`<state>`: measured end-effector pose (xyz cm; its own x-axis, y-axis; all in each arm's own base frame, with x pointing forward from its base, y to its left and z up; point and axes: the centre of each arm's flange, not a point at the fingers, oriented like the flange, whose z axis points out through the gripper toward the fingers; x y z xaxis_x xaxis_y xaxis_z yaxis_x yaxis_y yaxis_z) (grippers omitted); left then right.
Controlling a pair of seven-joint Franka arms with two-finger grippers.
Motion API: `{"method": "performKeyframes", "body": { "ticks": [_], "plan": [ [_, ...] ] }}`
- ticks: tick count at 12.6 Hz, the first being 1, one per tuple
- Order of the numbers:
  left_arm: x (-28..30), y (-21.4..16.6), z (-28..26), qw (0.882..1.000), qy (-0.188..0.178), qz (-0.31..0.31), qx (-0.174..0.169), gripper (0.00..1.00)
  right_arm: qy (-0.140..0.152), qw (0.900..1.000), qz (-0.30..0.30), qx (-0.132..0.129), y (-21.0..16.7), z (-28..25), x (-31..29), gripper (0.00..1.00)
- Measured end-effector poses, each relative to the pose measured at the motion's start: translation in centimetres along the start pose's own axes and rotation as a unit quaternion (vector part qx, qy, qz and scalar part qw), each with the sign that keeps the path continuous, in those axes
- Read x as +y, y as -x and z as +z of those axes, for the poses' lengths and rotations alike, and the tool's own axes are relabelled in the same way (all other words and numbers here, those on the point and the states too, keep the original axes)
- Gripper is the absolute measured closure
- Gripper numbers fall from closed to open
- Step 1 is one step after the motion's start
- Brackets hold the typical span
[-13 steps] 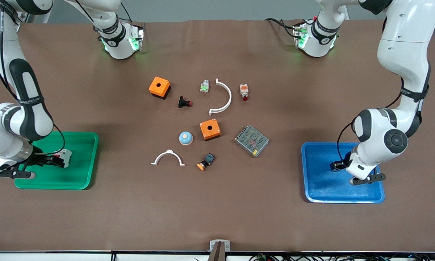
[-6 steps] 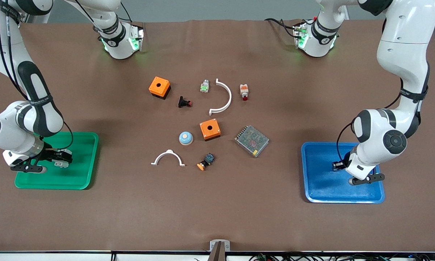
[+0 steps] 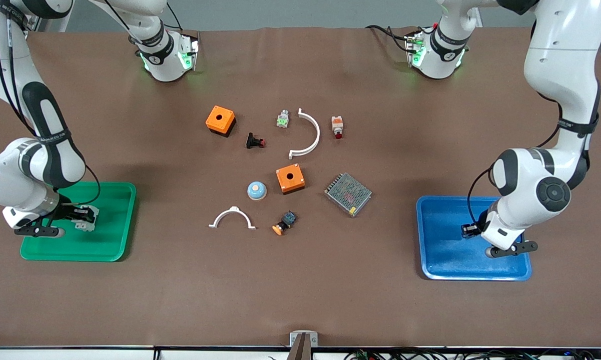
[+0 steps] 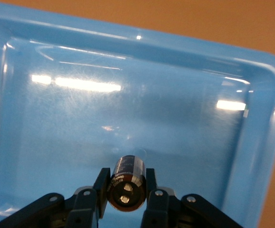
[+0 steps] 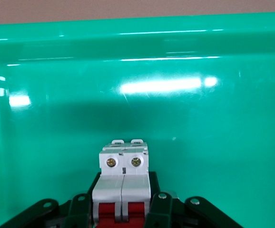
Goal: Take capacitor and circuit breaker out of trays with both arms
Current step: 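Lift the capacitor and breaker and carry both toward the table's middle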
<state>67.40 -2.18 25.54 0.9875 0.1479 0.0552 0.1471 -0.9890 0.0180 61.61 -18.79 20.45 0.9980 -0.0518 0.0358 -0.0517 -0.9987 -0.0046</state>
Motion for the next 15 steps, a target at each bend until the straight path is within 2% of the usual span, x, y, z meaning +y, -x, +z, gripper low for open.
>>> {"method": "performKeyframes", "body": {
  "ticks": [2, 5, 7, 8, 10, 12, 15],
  "plan": [
    [1.4, 0.4, -3.5, 1.000, -0.002, 0.011, -0.006, 0.66, -0.009, 1.000, -0.001, -0.029, -0.8, -2.1, 0.2, 0.60],
    [4.0, 1.7, -6.6, 1.000, -0.001, 0.016, -0.027, 0.66, -0.027, 0.997, -0.008, -0.071, -1.3, -8.5, -0.7, 0.60],
    [6.8, 2.9, -7.5, 0.999, 0.005, 0.009, -0.039, 0.66, -0.061, 0.996, -0.001, -0.066, -0.6, -12.4, -4.5, 0.60],
    [8.6, 3.5, -7.8, 0.999, 0.009, 0.005, -0.043, 0.66, -0.069, 0.996, 0.006, -0.063, 0.0, -13.3, -7.5, 0.60],
    [12.5, 5.0, -8.1, 0.999, 0.019, -0.003, -0.049, 0.66, -0.062, 0.996, 0.023, -0.054, 1.9, -13.4, -15.5, 0.60],
    [16.4, 6.8, -8.2, 0.998, 0.022, -0.014, -0.053, 0.66, -0.054, 0.997, 0.017, -0.046, 4.7, -11.1, -23.5, 0.60],
    [23.4, 11.0, -7.9, 0.997, 0.015, -0.054, -0.061, 0.66, -0.046, 0.998, -0.003, -0.037, 8.7, -7.2, -29.9, 0.60]
  ]
}}
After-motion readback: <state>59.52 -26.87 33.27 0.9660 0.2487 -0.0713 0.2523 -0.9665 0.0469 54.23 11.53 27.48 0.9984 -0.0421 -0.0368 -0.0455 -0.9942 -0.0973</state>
